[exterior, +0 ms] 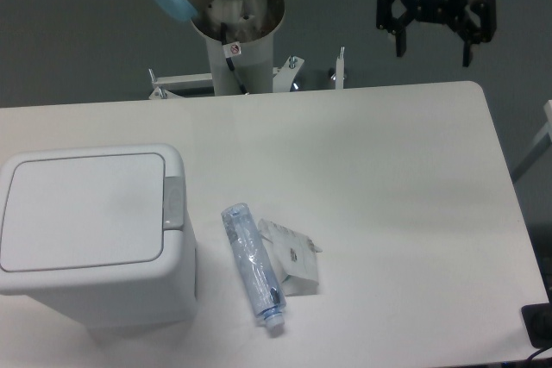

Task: Open the trash can
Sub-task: 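Lower the open gripper from its raised start pose toward the table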

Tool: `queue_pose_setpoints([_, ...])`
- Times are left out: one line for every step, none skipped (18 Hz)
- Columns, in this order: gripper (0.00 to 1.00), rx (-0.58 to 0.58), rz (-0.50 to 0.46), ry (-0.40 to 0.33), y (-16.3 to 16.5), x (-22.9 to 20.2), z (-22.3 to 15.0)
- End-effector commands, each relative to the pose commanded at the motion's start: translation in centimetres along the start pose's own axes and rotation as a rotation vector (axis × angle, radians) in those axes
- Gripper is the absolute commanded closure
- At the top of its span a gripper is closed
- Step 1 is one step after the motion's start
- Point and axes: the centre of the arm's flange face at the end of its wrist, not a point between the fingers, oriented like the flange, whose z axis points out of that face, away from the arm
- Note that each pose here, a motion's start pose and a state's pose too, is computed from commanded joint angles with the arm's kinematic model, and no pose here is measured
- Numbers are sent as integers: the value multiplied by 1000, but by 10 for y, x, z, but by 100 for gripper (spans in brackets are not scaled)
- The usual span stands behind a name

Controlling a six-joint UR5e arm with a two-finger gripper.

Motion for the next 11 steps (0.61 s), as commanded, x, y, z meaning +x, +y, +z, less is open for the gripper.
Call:
queue_pose_setpoints([0,-5,0,2,1,0,1])
queue_pose_setpoints([0,-8,-2,1,1,0,1])
queue_pose_setpoints([0,-5,-2,2,1,1,1])
queue_pose_setpoints([0,1,-2,4,-1,1,1])
queue_pose_setpoints([0,7,-10,5,-2,2,1])
queue_pose_setpoints([0,19,-45,14,-5,1,5])
queue_pose_setpoints([0,37,-82,24,-8,0,10])
queue_pose_setpoints([0,59,-119,26,-13,-1,12])
queue_pose_setpoints([0,84,-160,27,-17,-2,13])
queue_pose_setpoints([0,118,-198,24,-23,-5,13])
queue_pose_setpoints([0,168,-256,42,-35,-6,12])
